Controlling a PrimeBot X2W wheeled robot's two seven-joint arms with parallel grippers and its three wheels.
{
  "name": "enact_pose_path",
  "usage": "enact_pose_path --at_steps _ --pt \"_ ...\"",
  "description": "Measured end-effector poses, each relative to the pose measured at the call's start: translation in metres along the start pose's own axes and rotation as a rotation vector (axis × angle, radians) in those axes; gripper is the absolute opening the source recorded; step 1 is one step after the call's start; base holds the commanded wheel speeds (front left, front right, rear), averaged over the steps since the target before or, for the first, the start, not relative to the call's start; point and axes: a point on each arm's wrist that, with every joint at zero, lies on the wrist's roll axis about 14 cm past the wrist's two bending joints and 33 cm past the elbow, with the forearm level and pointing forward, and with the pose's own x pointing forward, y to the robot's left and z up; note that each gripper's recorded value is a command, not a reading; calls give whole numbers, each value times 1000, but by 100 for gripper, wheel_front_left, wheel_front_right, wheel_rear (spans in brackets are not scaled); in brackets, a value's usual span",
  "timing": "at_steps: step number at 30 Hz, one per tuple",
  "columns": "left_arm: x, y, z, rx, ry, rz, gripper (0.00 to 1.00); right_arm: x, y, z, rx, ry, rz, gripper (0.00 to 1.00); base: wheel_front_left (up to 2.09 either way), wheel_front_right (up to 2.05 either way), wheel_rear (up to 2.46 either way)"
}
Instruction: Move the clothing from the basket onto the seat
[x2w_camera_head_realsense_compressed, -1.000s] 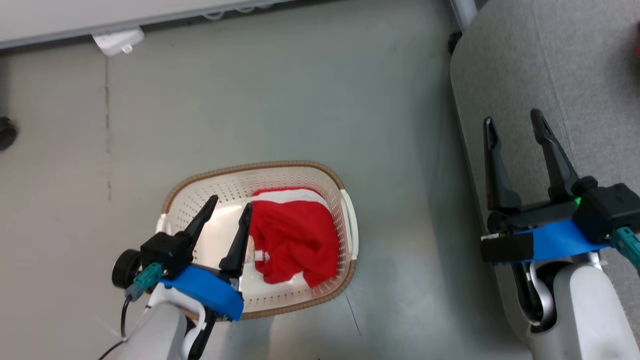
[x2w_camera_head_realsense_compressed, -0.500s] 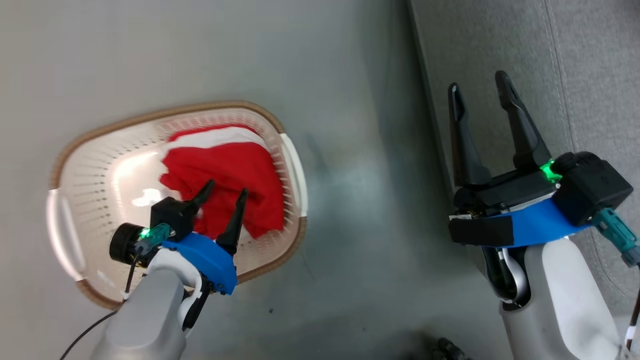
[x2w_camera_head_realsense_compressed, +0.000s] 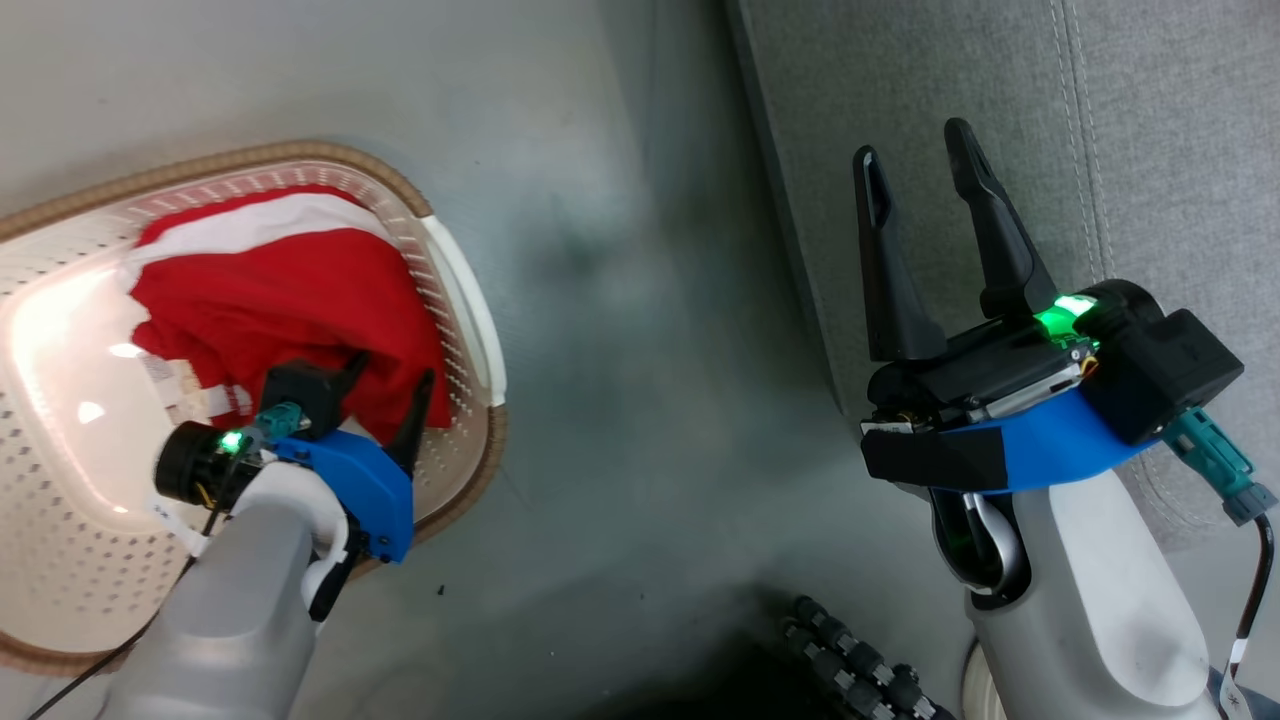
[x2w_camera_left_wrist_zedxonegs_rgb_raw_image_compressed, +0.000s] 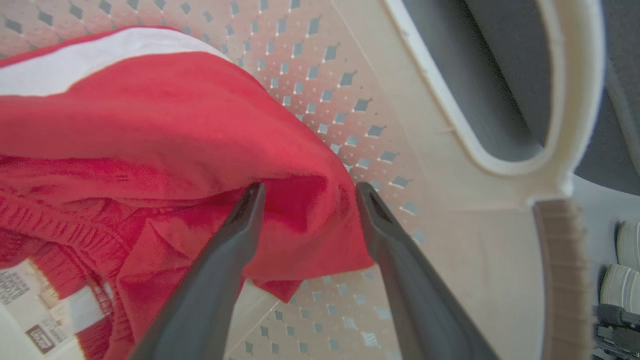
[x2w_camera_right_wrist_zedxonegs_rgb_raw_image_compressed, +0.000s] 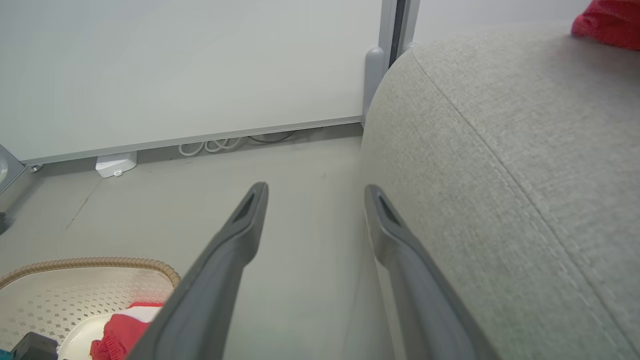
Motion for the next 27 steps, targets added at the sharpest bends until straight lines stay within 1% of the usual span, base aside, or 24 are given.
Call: enact_pose_path --at_steps 8,9,10,18,27 --pt "15 4 -21 -4 82 -6 100 -7 -10 -15 0 39 -30 100 0 0 0" --pt "16 4 -21 -6 86 -6 23 -7 -10 -16 2 42 -32 100 0 0 0" --pt "16 4 -22 -6 93 -4 0 -9 -10 -17 6 46 -35 100 0 0 0" --pt "17 1 -25 -10 116 -11 0 -10 -12 -14 13 36 -41 100 0 0 0" --pt "16 7 -19 -21 98 2 0 -5 -7 -10 15 23 -22 100 0 0 0"
